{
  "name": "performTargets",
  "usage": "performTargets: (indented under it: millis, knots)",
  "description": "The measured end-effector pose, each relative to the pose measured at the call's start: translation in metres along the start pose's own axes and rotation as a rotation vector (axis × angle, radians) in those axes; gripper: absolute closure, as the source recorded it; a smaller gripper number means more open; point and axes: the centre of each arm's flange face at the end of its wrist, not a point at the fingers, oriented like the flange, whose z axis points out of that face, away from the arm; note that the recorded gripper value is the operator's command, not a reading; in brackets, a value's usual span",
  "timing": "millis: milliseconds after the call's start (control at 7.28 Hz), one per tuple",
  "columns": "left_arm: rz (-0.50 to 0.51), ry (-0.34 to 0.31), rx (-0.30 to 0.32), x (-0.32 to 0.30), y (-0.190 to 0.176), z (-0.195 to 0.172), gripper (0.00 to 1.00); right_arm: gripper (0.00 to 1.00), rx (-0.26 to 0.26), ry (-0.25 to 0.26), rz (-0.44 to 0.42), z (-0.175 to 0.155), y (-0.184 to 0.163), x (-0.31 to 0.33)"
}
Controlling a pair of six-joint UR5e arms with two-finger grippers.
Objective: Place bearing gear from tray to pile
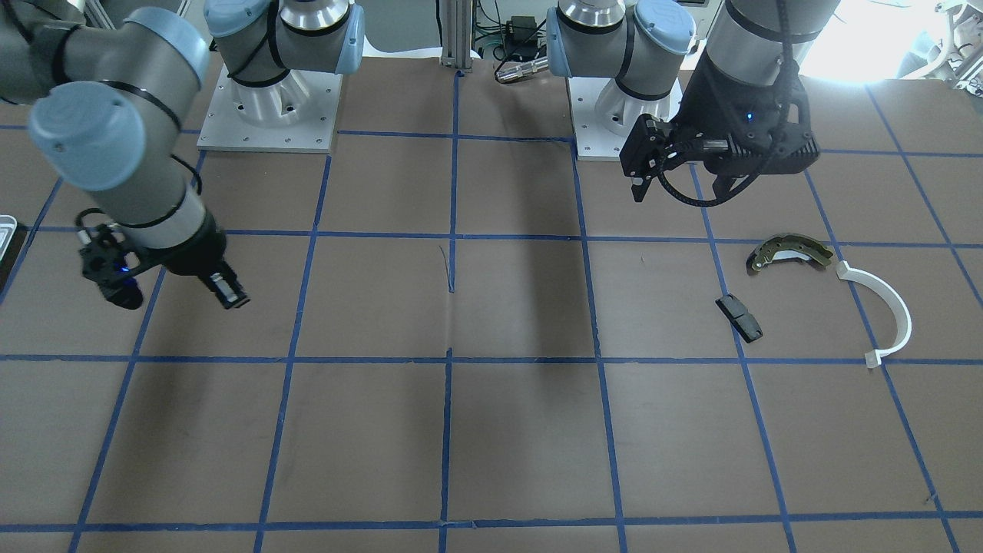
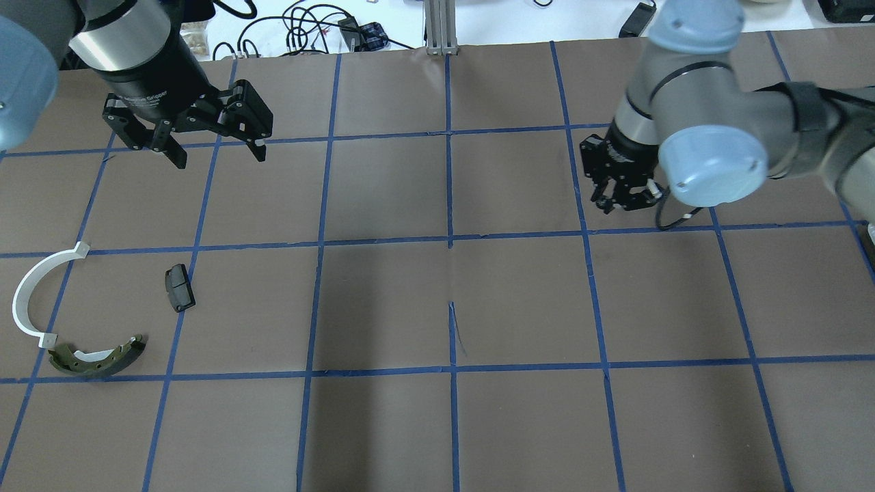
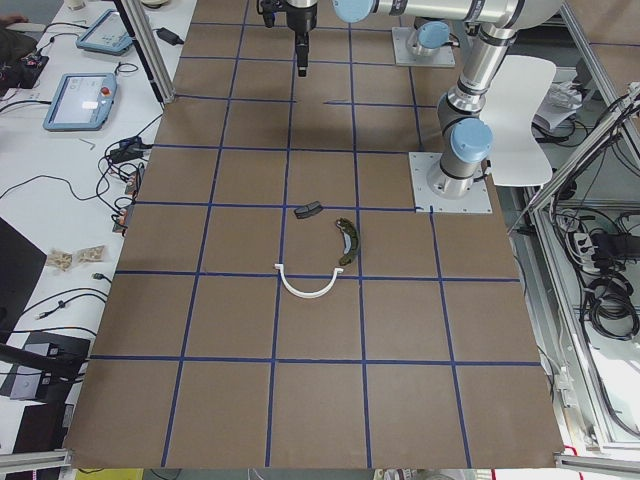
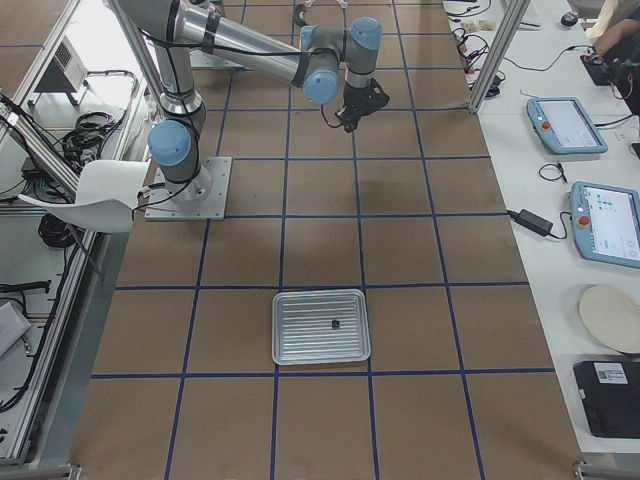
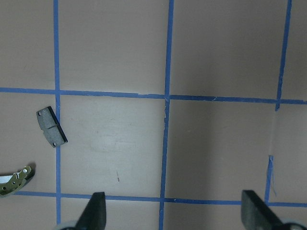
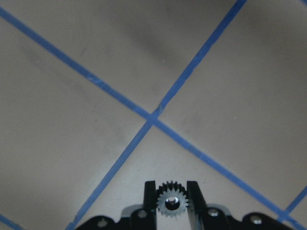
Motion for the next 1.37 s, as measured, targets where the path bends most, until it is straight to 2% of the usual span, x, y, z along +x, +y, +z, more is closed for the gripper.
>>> performTargets:
  millis: [137, 412, 549, 687, 1099, 1236, 1374]
  knots:
    - [0.0, 0.0, 0.0, 0.0, 0.0, 0.0, 0.0, 0.94, 0.014, -0.046, 0.006, 0.024, 0.045, -0.034]
    - [0.0, 0.0, 0.0, 0.0, 0.0, 0.0, 0.0, 0.86, 0.023, -0.102, -0.039, 0.075, 0.103, -0.072]
    - [0.0, 0.0, 0.0, 0.0, 0.0, 0.0, 0.0, 0.73, 0.022, -0.107, -0.061, 0.089, 0.118, -0.078]
    - [0.0, 0.0, 0.0, 0.0, 0.0, 0.0, 0.0, 0.01, 0.018, -0.102, -0.07, 0.097, 0.125, -0.08]
    - [0.0, 0.0, -0.003, 0.0, 0.001, 0.001, 0.0, 0.0, 0.032, -0.091, -0.11, 0.099, 0.119, -0.08]
    - [0.0, 0.0, -0.004, 0.0, 0.002, 0.001, 0.0, 0.0, 0.04, -0.093, -0.137, 0.096, 0.101, -0.078]
    - [-0.002, 0.001, -0.003, 0.0, 0.002, 0.001, 0.0, 0.0, 0.047, -0.089, -0.164, 0.087, 0.07, -0.07]
